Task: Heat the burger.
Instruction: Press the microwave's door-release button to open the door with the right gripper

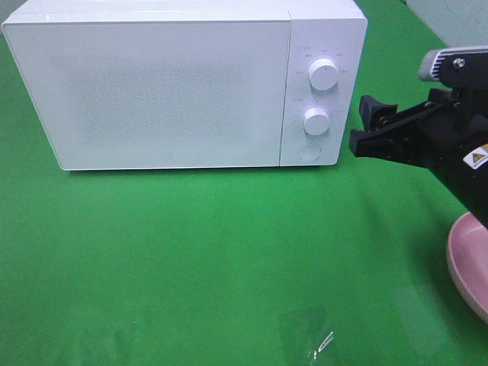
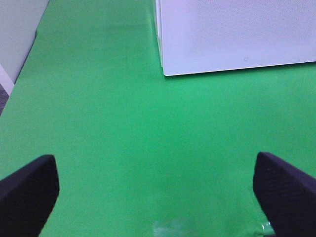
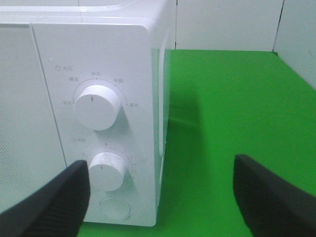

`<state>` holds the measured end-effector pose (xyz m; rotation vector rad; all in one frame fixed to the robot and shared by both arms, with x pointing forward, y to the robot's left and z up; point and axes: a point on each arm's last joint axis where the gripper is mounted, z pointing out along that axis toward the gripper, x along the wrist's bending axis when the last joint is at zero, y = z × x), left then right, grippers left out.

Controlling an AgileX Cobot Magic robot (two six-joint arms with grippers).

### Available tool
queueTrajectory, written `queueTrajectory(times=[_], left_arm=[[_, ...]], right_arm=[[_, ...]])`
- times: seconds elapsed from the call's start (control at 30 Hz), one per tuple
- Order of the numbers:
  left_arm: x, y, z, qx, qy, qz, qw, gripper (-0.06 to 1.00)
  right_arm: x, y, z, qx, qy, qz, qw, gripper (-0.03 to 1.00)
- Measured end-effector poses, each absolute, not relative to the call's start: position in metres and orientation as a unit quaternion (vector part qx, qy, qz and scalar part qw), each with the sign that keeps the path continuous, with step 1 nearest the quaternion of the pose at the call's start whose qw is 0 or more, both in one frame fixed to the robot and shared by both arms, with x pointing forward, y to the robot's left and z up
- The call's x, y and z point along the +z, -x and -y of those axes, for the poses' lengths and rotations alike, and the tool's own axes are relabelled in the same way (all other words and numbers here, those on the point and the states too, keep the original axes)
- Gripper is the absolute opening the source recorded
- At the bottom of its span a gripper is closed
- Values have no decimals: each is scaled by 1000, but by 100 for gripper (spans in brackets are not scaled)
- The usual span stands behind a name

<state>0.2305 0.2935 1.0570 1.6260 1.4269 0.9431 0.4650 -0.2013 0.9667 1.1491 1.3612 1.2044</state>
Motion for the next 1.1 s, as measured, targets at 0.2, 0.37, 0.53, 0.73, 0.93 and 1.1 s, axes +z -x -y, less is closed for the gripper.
queueTrajectory(times=[0.2, 0.37, 0.53, 0.73, 0.93, 1.1], left_arm=[[1057, -231, -293, 369, -637, -559, 381, 99], [1057, -231, -293, 369, -637, -559, 381, 99], [1057, -231, -293, 369, -637, -559, 381, 99], [1057, -231, -293, 369, -637, -559, 381, 99], [1057, -231, -293, 369, -637, -559, 381, 99], [1057, -231, -293, 369, -637, -559, 381, 99]], right_arm=[[954, -459, 185, 488, -477, -561, 468, 76], [946, -453, 174, 483, -481, -568, 461, 76], [941, -448, 166, 481, -479, -577, 453, 76], [938, -440, 157, 484, -475, -587, 442, 76], [938, -437, 155, 503, -505, -564, 417, 76], [938, -437, 155, 528, -541, -530, 384, 74]])
